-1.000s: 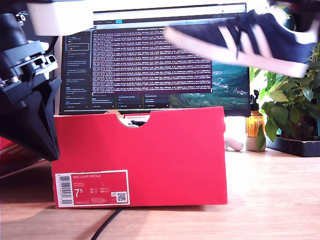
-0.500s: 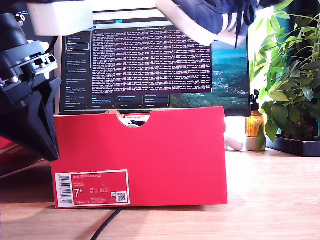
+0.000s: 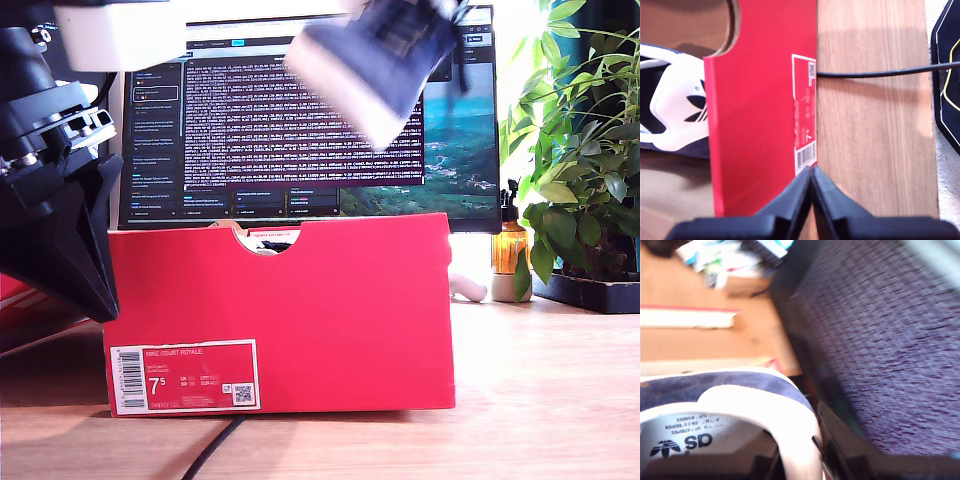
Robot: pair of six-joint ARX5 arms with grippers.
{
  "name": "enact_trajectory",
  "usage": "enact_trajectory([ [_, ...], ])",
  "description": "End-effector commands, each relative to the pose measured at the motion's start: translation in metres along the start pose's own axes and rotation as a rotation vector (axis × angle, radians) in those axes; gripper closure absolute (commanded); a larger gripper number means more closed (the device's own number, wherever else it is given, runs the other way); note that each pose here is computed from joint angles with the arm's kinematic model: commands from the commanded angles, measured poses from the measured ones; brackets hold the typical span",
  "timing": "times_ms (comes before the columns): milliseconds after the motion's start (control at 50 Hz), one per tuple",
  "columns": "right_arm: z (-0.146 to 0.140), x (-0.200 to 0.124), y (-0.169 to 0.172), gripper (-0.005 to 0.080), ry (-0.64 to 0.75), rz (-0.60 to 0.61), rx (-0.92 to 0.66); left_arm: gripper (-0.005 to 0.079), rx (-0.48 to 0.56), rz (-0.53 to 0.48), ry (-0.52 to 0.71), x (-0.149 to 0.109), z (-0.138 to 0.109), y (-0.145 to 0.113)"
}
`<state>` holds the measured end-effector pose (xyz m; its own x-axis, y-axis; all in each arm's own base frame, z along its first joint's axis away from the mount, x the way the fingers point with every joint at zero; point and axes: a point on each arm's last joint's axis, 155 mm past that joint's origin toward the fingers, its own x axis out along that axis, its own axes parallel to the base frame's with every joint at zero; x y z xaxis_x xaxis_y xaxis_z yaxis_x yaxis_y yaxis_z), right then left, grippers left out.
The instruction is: Pack the blue shoes by picking the first shoe and placing it inside the red shoebox, left side, then picking and rotating the second shoe and placing it in the shoebox
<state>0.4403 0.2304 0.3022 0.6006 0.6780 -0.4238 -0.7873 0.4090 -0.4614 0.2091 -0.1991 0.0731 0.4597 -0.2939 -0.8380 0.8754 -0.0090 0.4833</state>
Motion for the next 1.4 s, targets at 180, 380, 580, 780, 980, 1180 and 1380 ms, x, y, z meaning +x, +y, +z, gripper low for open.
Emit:
enact_trajectory([
  [180, -0.007, 0.029, 0.006, 0.0762, 0.000, 0.042, -0.028, 0.0761, -0.005, -0.013, -0.028, 0.000, 0.007, -0.002],
  [380, -0.037, 0.055, 0.018, 0.0762, 0.050, 0.096, -0.002, 0.0761, -0.004, -0.026, -0.045, 0.000, 0.010, -0.004],
  [580, -0.063, 0.078, 0.031, 0.0762, 0.088, 0.147, -0.031, 0.0761, -0.004, -0.029, -0.043, 0.000, 0.009, -0.004],
  [780, -0.074, 0.096, 0.029, 0.0762, 0.079, 0.140, -0.077, 0.0761, -0.004, -0.028, -0.044, 0.000, 0.009, -0.004],
  [980, -0.064, 0.100, 0.010, 0.0762, 0.028, 0.070, -0.117, 0.0761, -0.004, -0.028, -0.044, 0.000, 0.010, -0.004],
  [1180, -0.071, 0.098, 0.009, 0.0762, 0.042, 0.075, -0.117, 0.0761, -0.004, -0.028, -0.044, 0.000, 0.009, -0.004],
  [1380, -0.094, 0.093, 0.035, 0.0762, 0.124, 0.183, -0.143, 0.0761, -0.004, -0.025, -0.042, 0.000, 0.009, -0.004],
])
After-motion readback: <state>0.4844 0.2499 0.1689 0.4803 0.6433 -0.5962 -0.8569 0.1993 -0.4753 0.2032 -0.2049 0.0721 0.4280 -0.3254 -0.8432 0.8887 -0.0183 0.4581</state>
